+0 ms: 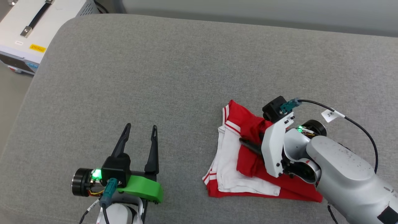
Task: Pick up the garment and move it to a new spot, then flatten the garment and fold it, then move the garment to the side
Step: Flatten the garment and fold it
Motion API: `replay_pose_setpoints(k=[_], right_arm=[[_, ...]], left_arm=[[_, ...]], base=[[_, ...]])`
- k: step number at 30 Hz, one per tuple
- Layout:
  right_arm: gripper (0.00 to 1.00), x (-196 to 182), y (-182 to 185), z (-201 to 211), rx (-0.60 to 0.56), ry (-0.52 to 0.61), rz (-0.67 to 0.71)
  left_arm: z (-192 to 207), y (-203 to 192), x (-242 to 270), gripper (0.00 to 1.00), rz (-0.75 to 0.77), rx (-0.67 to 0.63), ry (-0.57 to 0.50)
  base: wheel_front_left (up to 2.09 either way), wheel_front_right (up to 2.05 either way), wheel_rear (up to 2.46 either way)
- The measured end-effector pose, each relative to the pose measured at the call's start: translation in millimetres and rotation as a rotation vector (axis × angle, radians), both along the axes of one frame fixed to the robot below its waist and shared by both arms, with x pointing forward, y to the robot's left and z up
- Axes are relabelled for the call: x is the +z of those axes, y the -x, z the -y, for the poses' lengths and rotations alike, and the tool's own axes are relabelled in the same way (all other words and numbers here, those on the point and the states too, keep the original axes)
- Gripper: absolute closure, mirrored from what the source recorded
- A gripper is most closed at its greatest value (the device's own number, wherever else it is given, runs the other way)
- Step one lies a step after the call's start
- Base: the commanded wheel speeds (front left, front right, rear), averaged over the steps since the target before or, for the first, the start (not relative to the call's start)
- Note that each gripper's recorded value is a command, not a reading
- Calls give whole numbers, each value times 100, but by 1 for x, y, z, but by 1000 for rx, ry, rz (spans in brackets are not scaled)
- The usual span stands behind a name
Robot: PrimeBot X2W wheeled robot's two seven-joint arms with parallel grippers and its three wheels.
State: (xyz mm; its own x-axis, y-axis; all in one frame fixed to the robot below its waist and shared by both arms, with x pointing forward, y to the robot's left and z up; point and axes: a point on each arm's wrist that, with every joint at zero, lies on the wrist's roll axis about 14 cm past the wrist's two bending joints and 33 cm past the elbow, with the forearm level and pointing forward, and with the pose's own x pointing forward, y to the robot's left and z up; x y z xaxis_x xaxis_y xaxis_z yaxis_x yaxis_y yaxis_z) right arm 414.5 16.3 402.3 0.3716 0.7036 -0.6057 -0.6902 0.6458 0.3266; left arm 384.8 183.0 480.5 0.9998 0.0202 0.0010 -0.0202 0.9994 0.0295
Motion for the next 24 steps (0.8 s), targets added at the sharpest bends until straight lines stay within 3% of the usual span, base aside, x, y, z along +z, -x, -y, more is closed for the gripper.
replay_pose_setpoints(k=[5,11,17,24], right_arm=[[0,37,-11,3,-30,-103,146],[0,108,-50,43,-186,-236,468],[0,148,-59,95,-337,-270,724],[0,172,-49,154,-521,-227,920]], left_arm=[[0,1,8,0,22,0,2],[2,7,12,0,36,-7,6],[5,11,18,0,54,-19,8],[7,14,31,0,95,-29,5]], base=[[0,0,0],[0,0,0],[0,0,0],[0,0,0]])
